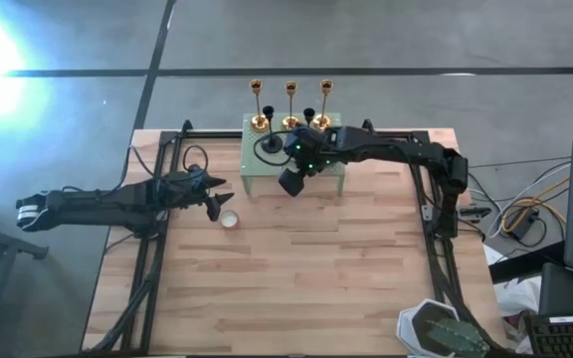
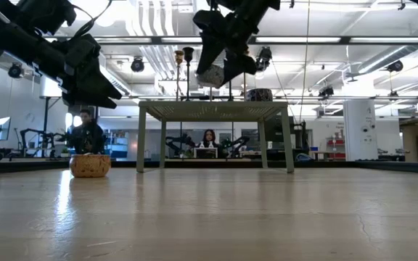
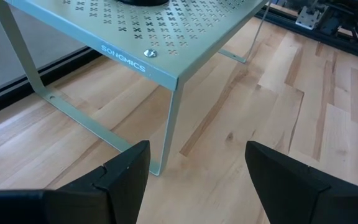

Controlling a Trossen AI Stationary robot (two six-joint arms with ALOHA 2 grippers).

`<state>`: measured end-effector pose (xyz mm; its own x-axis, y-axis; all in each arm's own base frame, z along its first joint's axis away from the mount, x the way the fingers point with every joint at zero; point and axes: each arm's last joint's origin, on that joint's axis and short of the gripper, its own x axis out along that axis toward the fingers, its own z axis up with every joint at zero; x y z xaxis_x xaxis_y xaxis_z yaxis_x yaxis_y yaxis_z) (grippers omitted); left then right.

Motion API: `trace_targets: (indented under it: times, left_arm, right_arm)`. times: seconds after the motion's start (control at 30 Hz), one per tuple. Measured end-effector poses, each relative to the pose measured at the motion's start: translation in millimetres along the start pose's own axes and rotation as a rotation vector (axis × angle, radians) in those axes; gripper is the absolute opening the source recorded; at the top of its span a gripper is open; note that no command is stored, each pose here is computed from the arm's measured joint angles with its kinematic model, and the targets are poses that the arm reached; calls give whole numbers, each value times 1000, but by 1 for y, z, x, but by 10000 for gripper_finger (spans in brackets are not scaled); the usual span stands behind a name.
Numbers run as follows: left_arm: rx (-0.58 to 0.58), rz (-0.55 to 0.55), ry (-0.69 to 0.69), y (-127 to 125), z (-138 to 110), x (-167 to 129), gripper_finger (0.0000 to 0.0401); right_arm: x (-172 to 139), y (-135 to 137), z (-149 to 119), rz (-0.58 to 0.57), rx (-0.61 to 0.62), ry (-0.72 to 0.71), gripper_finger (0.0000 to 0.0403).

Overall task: Pick & Place candle stick holders
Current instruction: Put the white patterned scented candle on the shelf

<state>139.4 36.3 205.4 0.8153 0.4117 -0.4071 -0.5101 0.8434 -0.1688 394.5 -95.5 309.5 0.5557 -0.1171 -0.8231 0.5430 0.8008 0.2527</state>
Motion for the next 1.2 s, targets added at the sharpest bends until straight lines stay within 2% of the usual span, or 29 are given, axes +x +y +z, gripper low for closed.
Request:
trace_targets:
  times: [0.37, 0.7, 0.9, 1.2]
  left_arm:
    - [0, 0, 0, 0, 0, 0, 268]
    - [1, 2, 7, 0, -1, 0, 268]
    - [6, 8, 26, 1, -3, 0, 268]
    - [4, 9, 33, 1, -3, 0, 268]
  right_arm:
    - [-14, 0, 15, -58, -38, -49, 286]
    - [23, -1, 25, -140, -55, 116, 286]
    - [22, 1, 38, -204, -38, 114, 286]
    - [18, 1, 44, -202, 52, 83, 286]
